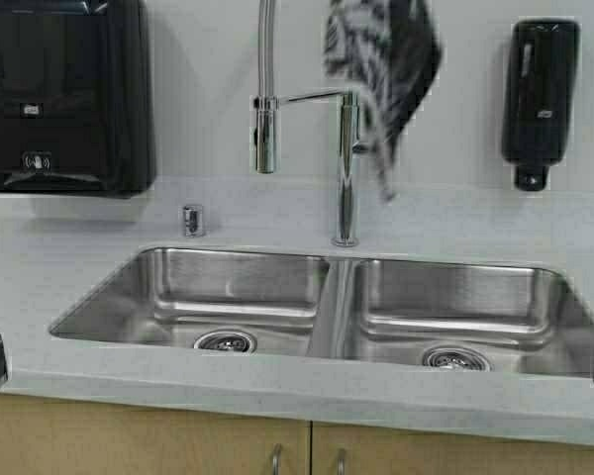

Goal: Get the cloth and wipe up the spill under the wine glass

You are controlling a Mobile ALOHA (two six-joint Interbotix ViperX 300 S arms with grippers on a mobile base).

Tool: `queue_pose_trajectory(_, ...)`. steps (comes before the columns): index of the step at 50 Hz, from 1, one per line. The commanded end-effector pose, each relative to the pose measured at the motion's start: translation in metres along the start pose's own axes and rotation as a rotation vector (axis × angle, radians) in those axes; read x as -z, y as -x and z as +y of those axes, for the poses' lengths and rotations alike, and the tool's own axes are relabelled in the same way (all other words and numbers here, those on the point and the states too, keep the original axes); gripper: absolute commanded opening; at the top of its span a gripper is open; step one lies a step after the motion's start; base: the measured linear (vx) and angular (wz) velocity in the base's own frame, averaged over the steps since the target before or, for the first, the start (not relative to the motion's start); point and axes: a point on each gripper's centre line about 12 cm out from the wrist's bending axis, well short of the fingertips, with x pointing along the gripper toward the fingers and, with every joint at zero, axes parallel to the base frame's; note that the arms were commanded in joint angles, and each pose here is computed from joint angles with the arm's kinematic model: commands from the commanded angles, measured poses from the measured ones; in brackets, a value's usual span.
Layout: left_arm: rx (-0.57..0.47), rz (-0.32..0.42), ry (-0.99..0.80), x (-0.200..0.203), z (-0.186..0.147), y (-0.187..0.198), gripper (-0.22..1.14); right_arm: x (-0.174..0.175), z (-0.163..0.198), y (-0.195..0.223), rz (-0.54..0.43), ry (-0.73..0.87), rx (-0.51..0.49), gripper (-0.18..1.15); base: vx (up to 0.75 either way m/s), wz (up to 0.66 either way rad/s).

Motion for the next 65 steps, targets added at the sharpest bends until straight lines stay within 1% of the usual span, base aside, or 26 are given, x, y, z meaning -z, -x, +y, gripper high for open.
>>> queue_pose_trajectory(1,-0.001,0.028,0.000,0.003,0.000,-0.006,0.02,0.015,0.000,0.004,-0.015,0.000,-0.006,0.05,-0.08,-0.01)
queue_pose_trajectory(10,-0.002,0.031,0.000,0.004,0.000,-0.007,0.02,0.051,0.000,0.002,0.030,-0.004,-0.010,0.05,-0.11,0.05)
queue_pose_trajectory(16,-0.001,0.028,0.003,0.003,0.000,-0.006,0.02,0.064,0.000,-0.002,0.045,-0.009,-0.011,0.05,-0.13,0.15)
queue_pose_trajectory(24,-0.001,0.009,0.009,-0.002,0.000,-0.005,0.02,0.069,-0.001,-0.004,0.056,-0.011,-0.011,0.05,-0.14,0.27)
queue_pose_trajectory(36,-0.001,0.008,0.008,-0.002,0.000,-0.005,0.02,0.080,-0.001,-0.005,0.081,-0.011,-0.011,0.05,-0.11,0.38)
queue_pose_trajectory(47,-0.001,0.008,0.009,-0.001,0.000,-0.004,0.02,0.084,-0.001,-0.007,0.073,-0.011,-0.013,0.05,-0.10,0.47)
queue_pose_trajectory(65,-0.003,0.015,0.012,0.000,0.000,-0.006,0.02,0.101,-0.001,-0.015,0.121,-0.010,-0.012,0.05,-0.08,0.49)
